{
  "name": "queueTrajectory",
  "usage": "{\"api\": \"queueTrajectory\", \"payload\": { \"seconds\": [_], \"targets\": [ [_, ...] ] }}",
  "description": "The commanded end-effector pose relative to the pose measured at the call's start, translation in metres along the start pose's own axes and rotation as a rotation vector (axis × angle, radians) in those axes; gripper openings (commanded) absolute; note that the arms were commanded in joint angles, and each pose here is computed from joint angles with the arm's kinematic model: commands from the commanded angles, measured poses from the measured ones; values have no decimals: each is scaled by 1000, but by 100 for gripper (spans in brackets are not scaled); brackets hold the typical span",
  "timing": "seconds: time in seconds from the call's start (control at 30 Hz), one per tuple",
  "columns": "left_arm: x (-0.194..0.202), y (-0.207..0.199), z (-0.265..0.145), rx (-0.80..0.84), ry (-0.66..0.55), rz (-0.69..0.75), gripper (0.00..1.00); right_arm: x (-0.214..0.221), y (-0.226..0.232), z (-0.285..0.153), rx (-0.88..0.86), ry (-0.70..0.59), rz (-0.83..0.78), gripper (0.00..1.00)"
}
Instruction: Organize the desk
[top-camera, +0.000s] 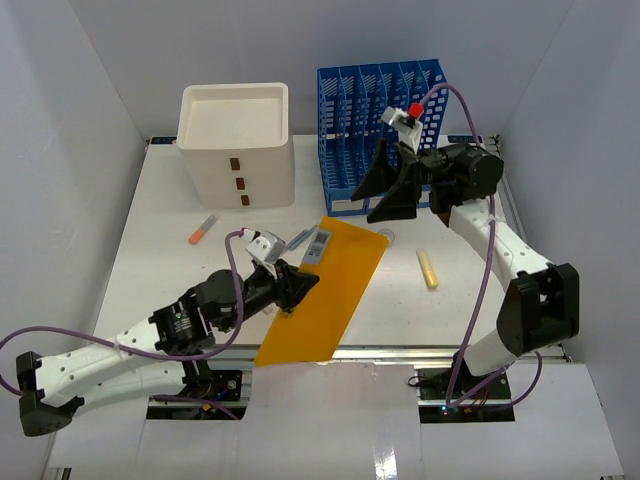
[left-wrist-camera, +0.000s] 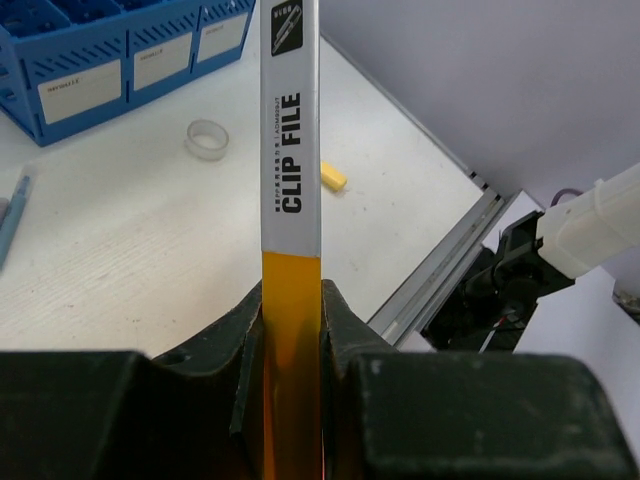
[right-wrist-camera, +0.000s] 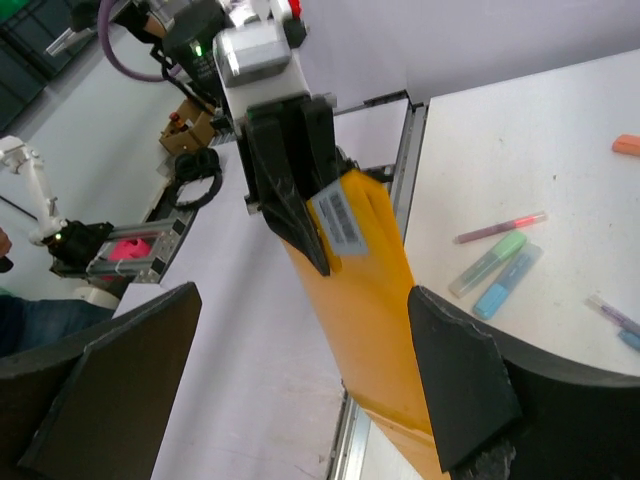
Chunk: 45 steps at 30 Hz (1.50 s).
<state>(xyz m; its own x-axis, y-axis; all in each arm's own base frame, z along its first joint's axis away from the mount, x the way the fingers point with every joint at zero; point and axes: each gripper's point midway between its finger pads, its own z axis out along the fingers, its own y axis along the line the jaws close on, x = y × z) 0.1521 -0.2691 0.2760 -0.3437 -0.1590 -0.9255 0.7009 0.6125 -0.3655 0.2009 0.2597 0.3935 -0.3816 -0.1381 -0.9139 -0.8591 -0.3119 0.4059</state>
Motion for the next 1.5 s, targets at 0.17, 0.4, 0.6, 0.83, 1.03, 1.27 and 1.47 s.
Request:
{"api": "queueTrajectory", "payload": {
  "seconds": [0.17,0.4,0.6,0.83,1.03,1.27,1.47],
  "targets": [
    [-66,-9,0,-32,-170,-21,0,-100,80,18,-70,-91,-744,90],
    [-108,6,-4,-159,-322,-76,0,-161,39,10,426,-278,-686,90],
    [-118,26,9,-287,-420,-87,0,-103,-8,-14,808,-261,-497,90],
    [-127,26,34,-323,-477,59,0,-91,-47,-50,1107,-415,-194,90],
    [-131,24,46,-334,-517,168,0,-87,-52,-28,1000,-423,-121,90],
    [-122,30,55,-363,-522,292,0,-86,-45,-33,1012,-411,-160,92],
    [-111,33,61,-384,-501,378,0,-82,-52,-53,1126,-367,-237,92]
  ]
}}
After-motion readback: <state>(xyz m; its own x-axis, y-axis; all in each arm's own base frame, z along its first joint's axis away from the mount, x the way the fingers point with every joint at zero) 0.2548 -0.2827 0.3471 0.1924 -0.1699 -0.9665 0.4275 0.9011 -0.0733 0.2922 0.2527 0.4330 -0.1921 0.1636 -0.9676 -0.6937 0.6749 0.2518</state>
